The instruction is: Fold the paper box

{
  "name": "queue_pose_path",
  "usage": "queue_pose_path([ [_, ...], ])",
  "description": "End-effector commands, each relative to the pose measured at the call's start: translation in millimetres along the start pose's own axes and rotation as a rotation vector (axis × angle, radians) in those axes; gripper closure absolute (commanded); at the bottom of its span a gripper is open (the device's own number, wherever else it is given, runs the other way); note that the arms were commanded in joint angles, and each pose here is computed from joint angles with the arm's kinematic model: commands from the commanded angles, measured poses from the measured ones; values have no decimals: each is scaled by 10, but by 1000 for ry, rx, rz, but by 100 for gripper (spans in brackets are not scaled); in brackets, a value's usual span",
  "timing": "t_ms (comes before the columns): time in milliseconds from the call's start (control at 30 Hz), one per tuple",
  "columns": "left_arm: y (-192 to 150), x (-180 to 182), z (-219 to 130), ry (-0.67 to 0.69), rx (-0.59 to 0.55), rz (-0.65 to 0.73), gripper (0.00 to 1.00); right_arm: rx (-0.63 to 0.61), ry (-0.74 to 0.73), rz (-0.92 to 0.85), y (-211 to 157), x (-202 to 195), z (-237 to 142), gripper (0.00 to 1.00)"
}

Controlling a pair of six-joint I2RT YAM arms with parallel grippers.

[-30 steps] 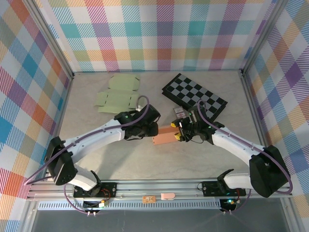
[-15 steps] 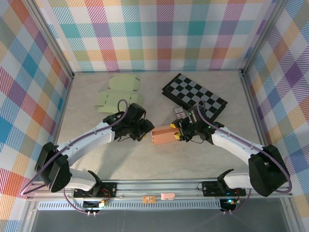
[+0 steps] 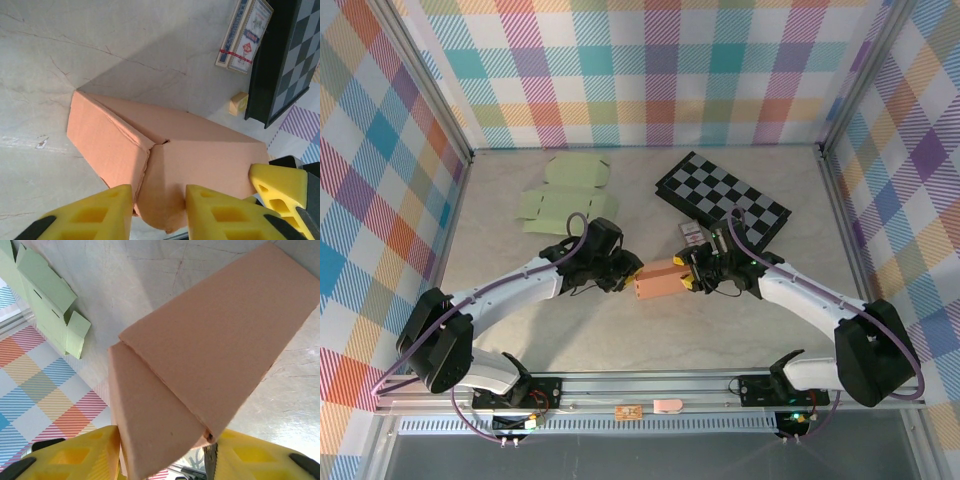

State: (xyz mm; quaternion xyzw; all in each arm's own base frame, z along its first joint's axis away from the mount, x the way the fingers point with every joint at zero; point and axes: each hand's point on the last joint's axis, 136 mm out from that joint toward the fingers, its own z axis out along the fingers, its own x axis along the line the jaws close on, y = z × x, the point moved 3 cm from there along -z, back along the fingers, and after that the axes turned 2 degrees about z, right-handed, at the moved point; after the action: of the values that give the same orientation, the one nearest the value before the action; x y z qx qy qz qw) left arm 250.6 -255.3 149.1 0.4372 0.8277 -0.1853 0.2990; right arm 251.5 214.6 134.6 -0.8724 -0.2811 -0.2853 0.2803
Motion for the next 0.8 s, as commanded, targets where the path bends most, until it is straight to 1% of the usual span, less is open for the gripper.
queue_pose_path([
  [0,42,78,36,12,-5,-15,71,-2,-73,14,44,-200,36,53],
  [133,51,120,18,30,-11,1,73,-3,-79,18,46,-214,30,54],
  [367,55,221,-3,55,-17,12,74,-4,-87,22,53,-233,22,54],
  [500,65,231,16,59,-13,22,80,-1,-91,22,53,-234,25,54],
  [633,52,289,51,75,-2,22,81,1,-99,24,56,-241,21,54],
  [767,50,345,68,90,0,21,83,1,-112,11,57,-226,-2,52],
])
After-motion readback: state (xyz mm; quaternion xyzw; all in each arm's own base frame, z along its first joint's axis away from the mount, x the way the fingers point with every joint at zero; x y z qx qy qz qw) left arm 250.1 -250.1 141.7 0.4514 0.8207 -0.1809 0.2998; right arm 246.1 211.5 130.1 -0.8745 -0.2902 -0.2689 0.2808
